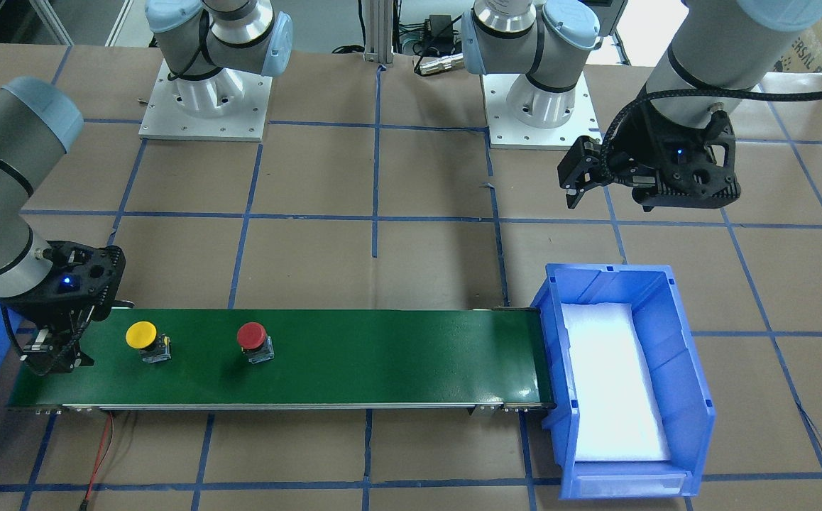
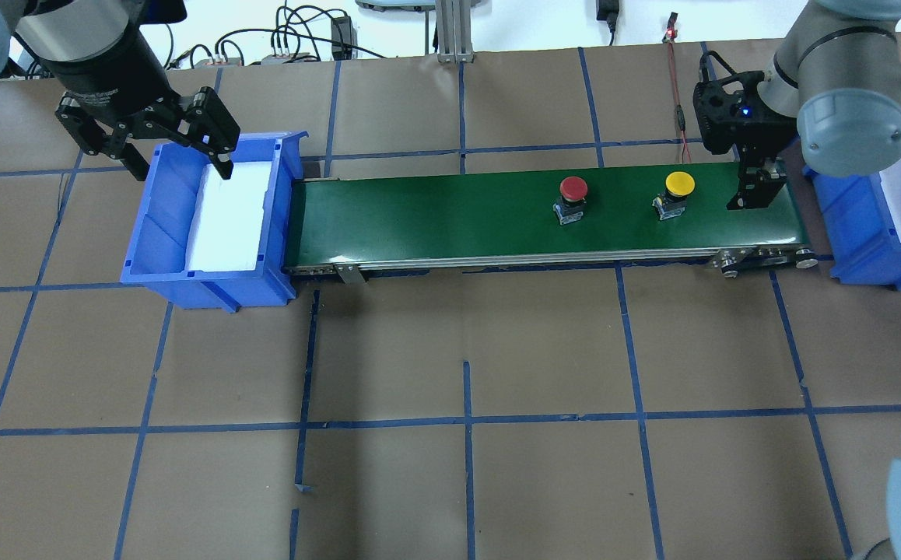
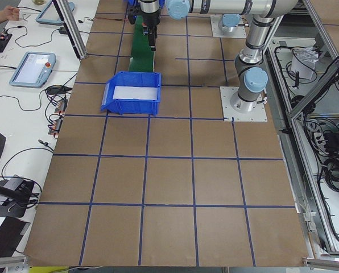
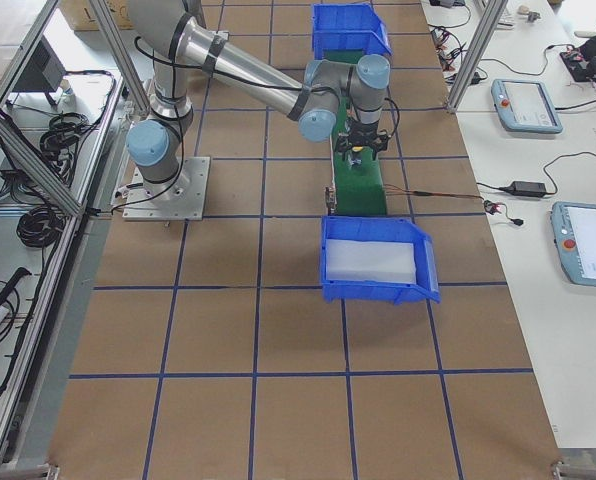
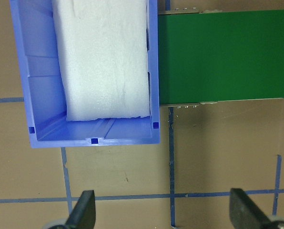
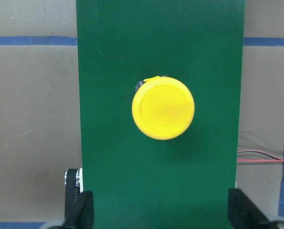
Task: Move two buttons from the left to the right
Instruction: 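Lower the right gripper around the yellow button on the belt, then grasp the yellow button and lift it toward the blue bin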
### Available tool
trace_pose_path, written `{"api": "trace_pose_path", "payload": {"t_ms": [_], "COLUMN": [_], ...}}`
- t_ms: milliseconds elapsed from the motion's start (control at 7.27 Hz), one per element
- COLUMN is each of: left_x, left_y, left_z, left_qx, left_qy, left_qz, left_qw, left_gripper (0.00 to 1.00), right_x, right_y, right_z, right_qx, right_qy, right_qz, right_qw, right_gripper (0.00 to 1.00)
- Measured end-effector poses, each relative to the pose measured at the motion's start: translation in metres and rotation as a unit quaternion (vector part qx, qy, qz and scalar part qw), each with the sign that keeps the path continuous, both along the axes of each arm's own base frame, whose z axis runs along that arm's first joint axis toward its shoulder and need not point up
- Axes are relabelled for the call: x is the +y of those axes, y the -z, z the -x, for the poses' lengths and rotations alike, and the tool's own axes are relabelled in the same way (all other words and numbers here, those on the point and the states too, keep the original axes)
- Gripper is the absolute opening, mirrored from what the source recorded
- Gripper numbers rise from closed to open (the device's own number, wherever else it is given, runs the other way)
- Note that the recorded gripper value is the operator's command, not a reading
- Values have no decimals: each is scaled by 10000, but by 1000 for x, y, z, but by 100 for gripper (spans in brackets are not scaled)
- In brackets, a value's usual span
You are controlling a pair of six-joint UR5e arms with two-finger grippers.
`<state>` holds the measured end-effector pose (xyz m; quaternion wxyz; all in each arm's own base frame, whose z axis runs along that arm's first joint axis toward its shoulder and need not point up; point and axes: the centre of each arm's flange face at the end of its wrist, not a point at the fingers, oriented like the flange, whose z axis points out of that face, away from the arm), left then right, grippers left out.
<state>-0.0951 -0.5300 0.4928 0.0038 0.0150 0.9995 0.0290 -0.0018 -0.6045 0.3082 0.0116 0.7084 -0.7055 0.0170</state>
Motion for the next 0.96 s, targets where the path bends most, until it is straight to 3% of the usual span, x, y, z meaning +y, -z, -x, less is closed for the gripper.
{"api": "trace_pose_path", "payload": {"t_ms": [963], "left_x": [0], "left_y": [0], "left_z": [0], "left_qx": [-2], "left_qy": [-11], "left_qz": [-3], "left_qw": [10000], "left_gripper": [100], "right_x": [-4], "right_y": [18], "right_z": [-1], "right_qx": [-110], "right_qy": [95], "right_qz": [-126], "right_qw": [9998], "right_gripper": [100]}}
